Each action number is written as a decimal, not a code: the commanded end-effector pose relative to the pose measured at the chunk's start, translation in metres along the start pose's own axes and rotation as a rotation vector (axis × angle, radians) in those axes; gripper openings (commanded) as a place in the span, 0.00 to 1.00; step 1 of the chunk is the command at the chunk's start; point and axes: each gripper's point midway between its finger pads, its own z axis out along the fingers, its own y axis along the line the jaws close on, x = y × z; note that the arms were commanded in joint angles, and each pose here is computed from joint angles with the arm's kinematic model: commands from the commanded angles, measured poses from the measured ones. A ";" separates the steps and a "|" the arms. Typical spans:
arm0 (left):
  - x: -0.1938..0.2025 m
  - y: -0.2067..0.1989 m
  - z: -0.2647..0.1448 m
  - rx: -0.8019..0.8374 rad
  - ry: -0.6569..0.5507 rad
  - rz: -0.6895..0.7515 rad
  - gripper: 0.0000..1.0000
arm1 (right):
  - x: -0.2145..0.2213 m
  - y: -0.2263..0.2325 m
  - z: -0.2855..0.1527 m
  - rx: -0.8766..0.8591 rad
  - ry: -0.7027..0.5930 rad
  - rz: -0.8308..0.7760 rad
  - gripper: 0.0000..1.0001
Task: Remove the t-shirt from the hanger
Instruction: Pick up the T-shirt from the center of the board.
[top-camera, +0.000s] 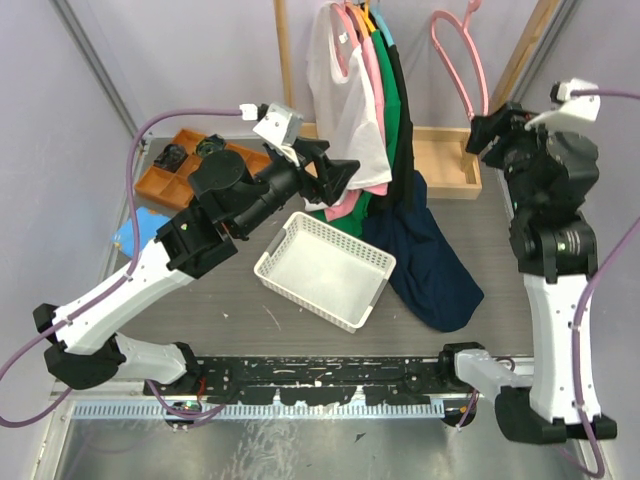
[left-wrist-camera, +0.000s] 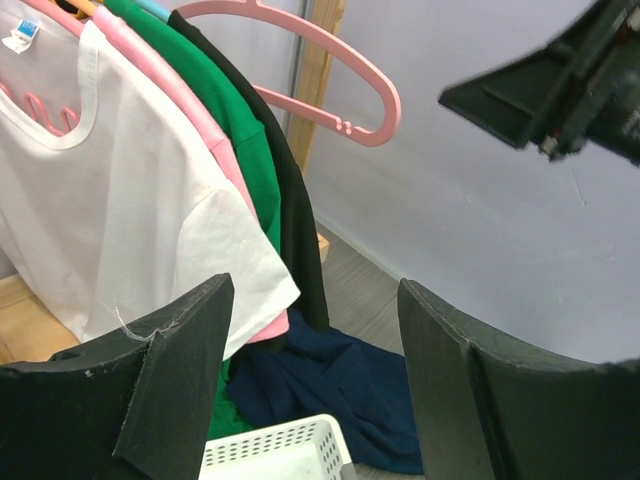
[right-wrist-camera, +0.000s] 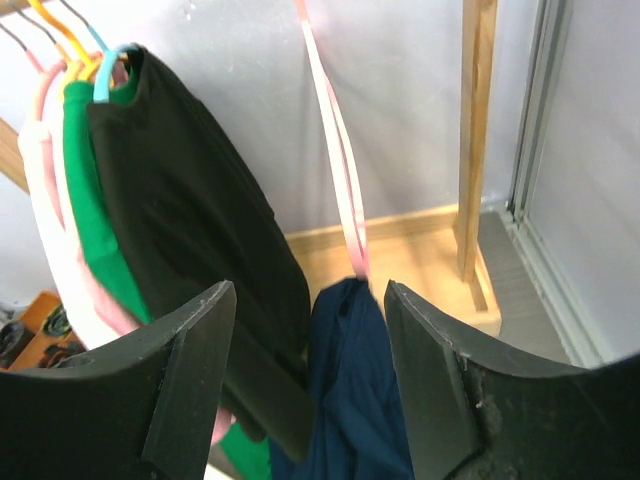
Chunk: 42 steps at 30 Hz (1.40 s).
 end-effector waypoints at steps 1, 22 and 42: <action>-0.005 -0.001 0.001 -0.002 -0.034 -0.025 0.74 | 0.028 -0.008 -0.033 0.021 0.063 0.105 0.67; 0.011 0.001 -0.006 -0.015 0.016 -0.071 0.74 | 0.232 -0.035 -0.091 0.141 0.646 0.256 0.72; 0.012 0.010 -0.037 -0.043 0.038 -0.107 0.74 | 0.341 -0.044 -0.056 0.138 0.882 0.220 1.00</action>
